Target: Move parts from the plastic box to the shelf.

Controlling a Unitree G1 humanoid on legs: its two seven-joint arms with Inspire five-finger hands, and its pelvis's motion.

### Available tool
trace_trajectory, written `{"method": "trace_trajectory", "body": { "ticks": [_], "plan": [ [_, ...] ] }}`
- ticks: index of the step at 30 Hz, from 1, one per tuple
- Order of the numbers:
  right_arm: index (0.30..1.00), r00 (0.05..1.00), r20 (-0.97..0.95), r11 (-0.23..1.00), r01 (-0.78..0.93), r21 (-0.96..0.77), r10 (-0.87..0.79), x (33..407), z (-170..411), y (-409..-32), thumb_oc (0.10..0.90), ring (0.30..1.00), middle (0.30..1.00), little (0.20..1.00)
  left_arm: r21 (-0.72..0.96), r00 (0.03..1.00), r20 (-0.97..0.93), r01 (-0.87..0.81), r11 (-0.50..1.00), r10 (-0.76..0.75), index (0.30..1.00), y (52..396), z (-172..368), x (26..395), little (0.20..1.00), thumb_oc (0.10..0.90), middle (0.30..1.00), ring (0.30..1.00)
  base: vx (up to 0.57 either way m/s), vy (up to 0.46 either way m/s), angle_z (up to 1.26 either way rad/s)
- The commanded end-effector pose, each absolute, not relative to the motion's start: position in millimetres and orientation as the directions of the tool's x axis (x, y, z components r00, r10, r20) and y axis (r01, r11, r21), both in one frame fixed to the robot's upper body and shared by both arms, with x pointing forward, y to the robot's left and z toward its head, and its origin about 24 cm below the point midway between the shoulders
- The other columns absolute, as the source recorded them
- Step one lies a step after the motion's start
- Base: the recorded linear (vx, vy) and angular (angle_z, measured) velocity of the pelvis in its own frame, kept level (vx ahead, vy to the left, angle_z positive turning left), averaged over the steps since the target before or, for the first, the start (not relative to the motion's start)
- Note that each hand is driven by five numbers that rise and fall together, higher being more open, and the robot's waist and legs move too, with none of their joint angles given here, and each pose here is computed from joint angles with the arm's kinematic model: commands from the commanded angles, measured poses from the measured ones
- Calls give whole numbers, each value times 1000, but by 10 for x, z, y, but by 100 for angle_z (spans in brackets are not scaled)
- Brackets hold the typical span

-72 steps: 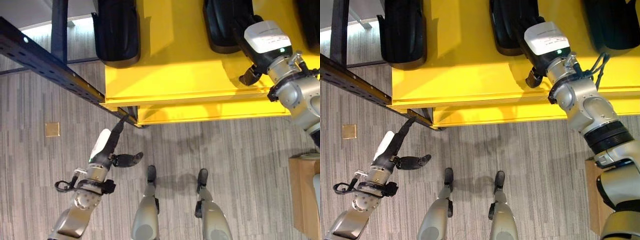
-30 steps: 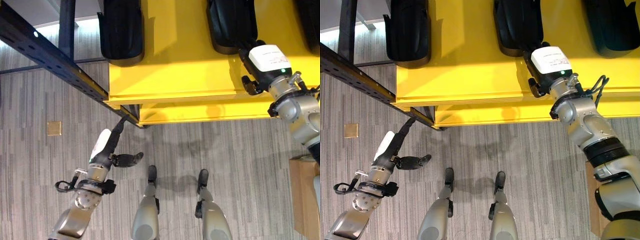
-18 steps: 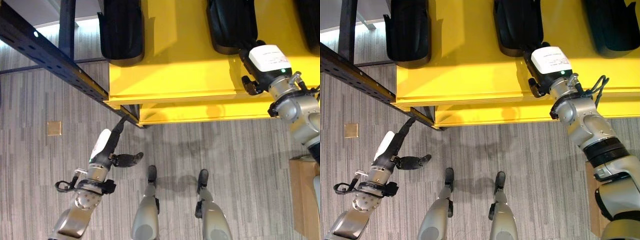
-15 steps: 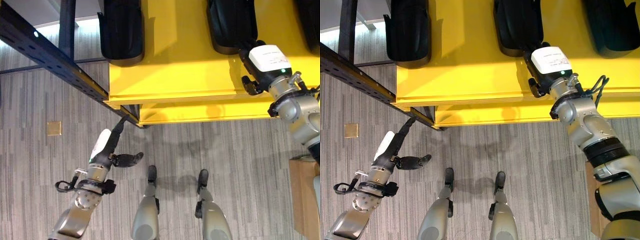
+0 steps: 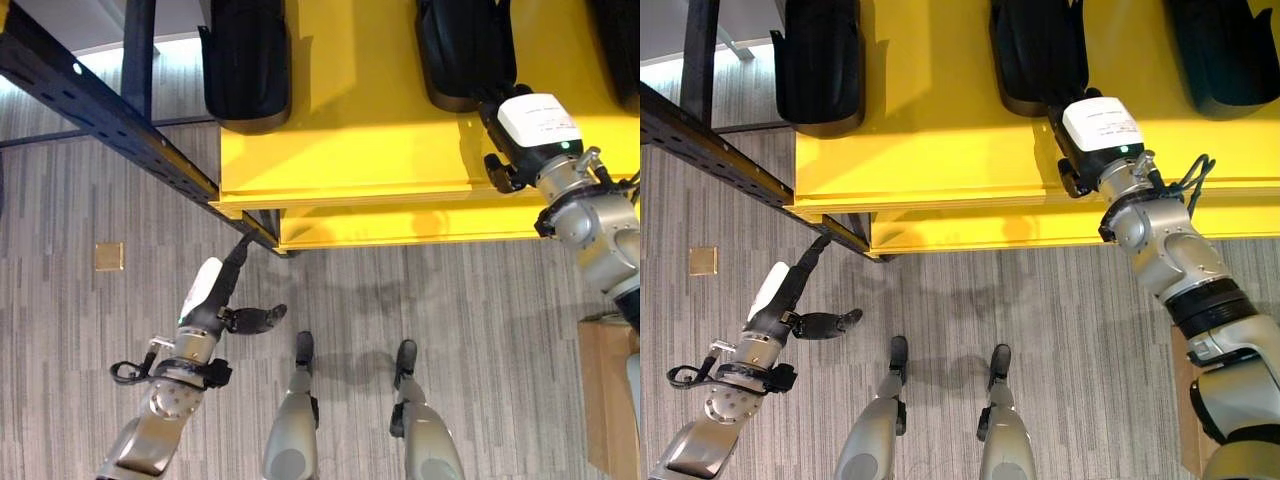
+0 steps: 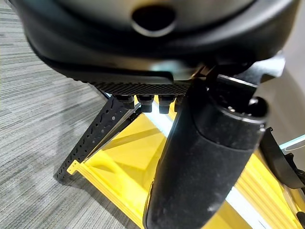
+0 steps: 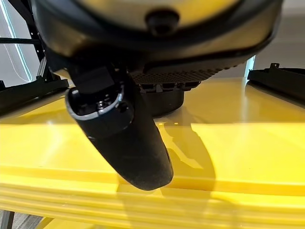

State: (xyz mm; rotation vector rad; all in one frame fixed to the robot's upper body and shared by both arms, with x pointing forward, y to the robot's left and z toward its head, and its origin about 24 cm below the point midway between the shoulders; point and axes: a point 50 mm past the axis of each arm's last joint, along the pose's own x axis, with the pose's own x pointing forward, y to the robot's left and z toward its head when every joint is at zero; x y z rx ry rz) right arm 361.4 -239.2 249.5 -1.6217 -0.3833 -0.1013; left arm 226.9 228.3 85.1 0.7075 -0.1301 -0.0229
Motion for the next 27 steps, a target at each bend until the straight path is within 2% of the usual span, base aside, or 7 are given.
{"method": "trace_trajectory", "body": {
  "ticks": [1,27],
  "plan": [
    [1000,895,375,-5,388,-922,240,3603,2736,-2247,900,1000,1000,1000,654,950,305,-153,741,-72,1000,2316,1208,2211,1000,900,1000,1000,0,0,0],
    [1000,903,352,14,360,-933,246,3559,2612,-2261,900,1000,1000,1000,653,951,304,-166,739,-55,1000,2340,1200,2212,1000,900,1000,1000,0,0,0]
  ]
}}
